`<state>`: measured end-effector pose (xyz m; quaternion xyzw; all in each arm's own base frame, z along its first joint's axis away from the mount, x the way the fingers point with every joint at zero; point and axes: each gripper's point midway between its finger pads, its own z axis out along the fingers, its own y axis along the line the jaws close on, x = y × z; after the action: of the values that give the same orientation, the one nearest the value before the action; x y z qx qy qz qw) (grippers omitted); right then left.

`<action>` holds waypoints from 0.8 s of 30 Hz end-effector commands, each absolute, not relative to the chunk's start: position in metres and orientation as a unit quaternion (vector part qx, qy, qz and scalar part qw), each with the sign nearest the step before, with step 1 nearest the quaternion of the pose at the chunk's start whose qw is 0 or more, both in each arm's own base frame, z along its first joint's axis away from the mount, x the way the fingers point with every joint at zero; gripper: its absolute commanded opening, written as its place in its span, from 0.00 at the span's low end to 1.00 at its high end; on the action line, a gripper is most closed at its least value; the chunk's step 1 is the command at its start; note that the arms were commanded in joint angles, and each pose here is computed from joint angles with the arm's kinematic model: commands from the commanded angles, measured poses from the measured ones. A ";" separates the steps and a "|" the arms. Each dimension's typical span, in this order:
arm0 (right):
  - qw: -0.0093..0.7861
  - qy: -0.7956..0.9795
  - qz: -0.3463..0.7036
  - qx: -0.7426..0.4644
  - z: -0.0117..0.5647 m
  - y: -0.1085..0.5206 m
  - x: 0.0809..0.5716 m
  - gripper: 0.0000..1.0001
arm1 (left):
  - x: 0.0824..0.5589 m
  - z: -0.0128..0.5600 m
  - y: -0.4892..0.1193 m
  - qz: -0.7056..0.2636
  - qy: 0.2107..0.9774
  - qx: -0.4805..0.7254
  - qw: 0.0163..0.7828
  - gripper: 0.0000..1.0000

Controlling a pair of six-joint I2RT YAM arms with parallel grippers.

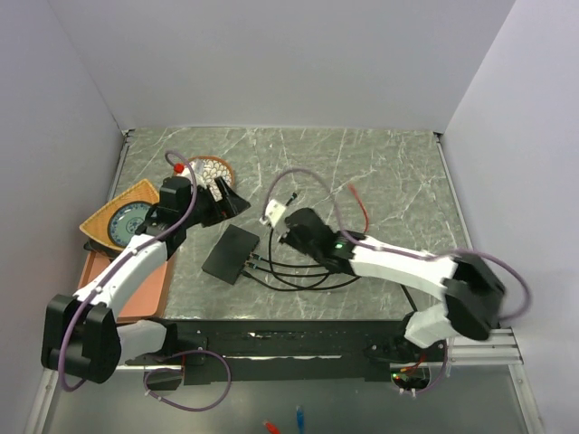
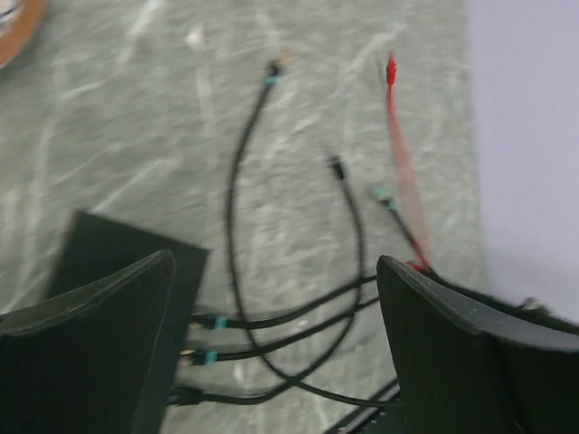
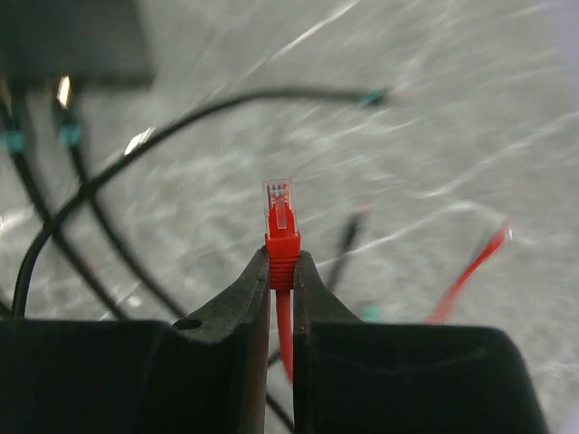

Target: Insert the plug into the switch port

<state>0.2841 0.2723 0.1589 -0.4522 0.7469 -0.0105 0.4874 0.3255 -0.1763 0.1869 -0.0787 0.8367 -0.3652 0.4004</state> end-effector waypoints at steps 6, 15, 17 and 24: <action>0.430 0.740 0.130 -0.500 0.119 0.339 0.266 0.00 | 0.335 0.110 -0.128 -0.271 0.865 -0.119 0.406 0.96; 0.385 0.745 0.174 -0.516 0.091 0.369 0.262 0.00 | 0.329 0.064 -0.116 -0.281 0.874 -0.140 0.372 0.88; 0.381 0.747 0.174 -0.517 0.088 0.373 0.264 0.00 | 0.329 0.062 -0.115 -0.284 0.872 -0.140 0.373 0.86; 0.370 0.766 0.158 -0.502 0.063 0.373 0.279 0.00 | 0.329 0.056 -0.116 -0.293 0.873 -0.142 0.362 0.74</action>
<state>0.2570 0.3564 0.0456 -0.5272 0.7676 0.1446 0.3345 0.3230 -0.1110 0.0518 -0.1605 0.8809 -0.2742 0.3509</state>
